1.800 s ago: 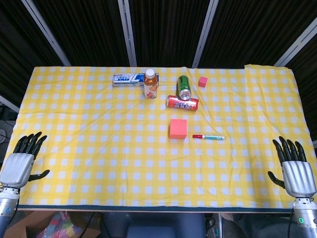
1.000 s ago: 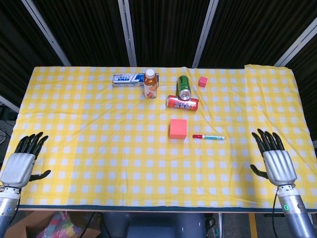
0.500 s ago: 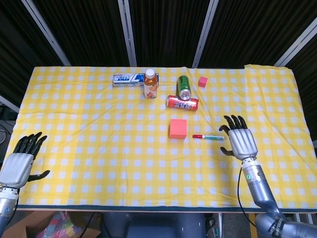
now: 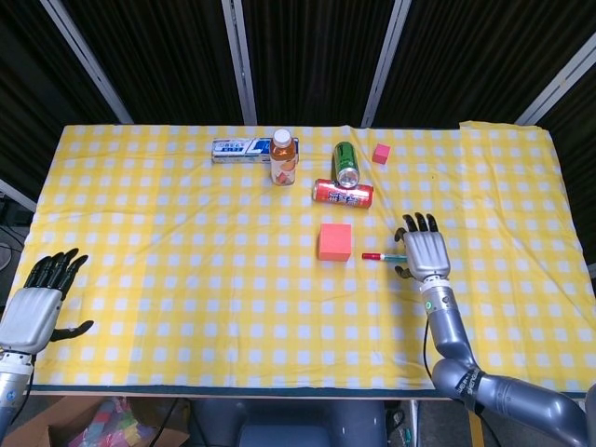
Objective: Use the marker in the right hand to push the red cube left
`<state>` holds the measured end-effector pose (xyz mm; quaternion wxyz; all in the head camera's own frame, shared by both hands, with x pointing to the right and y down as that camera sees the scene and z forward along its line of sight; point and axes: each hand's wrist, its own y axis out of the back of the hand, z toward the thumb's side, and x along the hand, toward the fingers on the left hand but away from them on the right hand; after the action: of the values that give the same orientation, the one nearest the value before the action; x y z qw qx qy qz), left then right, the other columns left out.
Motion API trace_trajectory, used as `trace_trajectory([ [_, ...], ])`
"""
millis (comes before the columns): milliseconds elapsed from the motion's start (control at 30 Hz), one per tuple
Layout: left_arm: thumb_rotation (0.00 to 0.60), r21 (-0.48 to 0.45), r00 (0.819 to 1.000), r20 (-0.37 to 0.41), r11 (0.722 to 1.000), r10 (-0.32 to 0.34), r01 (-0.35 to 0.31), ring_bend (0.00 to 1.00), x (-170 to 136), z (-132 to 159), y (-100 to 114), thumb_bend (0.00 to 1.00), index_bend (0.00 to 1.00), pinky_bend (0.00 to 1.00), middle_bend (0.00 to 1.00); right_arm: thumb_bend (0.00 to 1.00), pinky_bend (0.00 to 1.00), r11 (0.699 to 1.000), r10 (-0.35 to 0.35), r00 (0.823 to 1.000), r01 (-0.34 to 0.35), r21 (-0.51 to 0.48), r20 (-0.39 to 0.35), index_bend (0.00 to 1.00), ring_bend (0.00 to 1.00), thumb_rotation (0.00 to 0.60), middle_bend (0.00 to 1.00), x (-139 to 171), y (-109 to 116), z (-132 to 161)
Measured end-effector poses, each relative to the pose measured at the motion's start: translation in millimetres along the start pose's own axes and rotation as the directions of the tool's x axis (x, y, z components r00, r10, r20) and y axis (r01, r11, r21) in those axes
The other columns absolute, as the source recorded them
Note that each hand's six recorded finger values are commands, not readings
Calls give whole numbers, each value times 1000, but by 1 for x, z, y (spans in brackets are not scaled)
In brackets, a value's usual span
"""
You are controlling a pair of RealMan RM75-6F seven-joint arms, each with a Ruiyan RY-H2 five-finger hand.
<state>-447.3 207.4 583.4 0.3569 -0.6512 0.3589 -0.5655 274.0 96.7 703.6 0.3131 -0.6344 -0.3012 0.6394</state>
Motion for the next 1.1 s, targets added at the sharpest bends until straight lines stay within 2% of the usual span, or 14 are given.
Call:
trace_trajectory([
  [267,600,-6,1000,-2,1000,-5,5,0,1,-1,0,0,0,0,0,294,0,1000,27,999,-27,-1,39,430,0,600,148,-13,-15,-7],
  [533,600,-9,1000,-8,1000,-6,6,0,1,-1,0,0,0,0,0,320,0,999,30,998,-29,-17,50,482,0,600,174,-21,-20,-8],
  [1100,600,-21,1000,-14,1000,-11,10,0,2,-2,0,0,0,0,0,350,0,999,46,997,-45,-23,67,487,0,600,175,-32,-33,-12],
])
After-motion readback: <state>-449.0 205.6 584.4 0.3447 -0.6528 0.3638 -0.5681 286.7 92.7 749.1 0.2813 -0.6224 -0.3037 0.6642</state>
